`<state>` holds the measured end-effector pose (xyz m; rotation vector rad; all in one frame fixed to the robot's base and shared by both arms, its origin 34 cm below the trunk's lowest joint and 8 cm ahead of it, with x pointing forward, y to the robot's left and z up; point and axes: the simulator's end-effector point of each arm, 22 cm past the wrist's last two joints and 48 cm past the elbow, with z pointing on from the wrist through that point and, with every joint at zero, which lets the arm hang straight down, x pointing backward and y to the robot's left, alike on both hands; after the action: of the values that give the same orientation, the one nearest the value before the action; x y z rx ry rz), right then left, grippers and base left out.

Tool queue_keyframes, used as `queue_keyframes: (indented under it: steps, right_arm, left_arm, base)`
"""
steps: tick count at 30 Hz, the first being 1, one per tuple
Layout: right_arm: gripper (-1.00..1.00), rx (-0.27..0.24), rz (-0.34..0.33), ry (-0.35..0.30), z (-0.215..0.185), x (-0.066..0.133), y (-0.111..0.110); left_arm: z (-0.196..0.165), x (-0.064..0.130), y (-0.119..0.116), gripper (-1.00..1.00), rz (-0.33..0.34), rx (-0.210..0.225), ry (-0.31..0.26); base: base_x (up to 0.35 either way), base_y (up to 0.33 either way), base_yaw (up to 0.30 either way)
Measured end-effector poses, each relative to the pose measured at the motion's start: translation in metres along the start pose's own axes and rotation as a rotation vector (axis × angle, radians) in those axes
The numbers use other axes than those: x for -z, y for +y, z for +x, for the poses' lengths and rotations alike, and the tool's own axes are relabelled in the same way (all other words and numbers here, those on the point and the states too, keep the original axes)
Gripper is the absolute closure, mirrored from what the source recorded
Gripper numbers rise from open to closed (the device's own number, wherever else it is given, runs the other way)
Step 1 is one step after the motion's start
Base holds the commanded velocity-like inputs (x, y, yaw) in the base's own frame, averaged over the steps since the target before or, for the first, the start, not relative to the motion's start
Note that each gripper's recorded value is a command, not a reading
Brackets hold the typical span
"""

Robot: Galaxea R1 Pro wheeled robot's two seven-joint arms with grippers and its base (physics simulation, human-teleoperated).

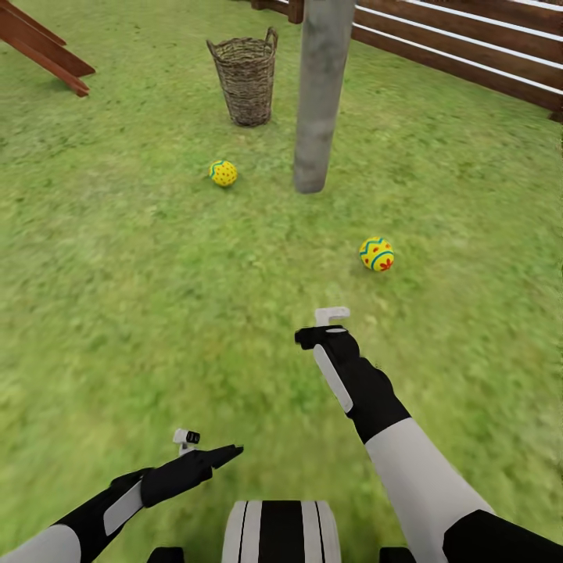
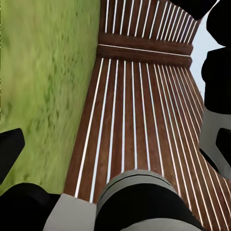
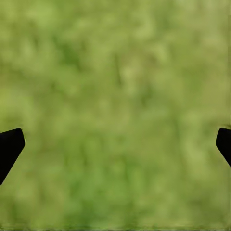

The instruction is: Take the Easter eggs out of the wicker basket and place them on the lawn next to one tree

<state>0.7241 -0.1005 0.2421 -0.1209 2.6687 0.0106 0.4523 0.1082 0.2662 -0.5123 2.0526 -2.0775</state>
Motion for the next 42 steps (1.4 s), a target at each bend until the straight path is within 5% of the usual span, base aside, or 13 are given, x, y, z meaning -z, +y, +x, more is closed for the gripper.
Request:
queue_keyframes:
  steps: [42]
  right_arm:
    - [-1.0, 0.003, 0.007, -0.054, -0.029, 0.027, -0.002]
  left_arm:
    - [-0.01, -0.005, -0.026, -1.0, 0.028, -0.057, 0.005]
  base:
    - [-0.209, 0.236, -0.191]
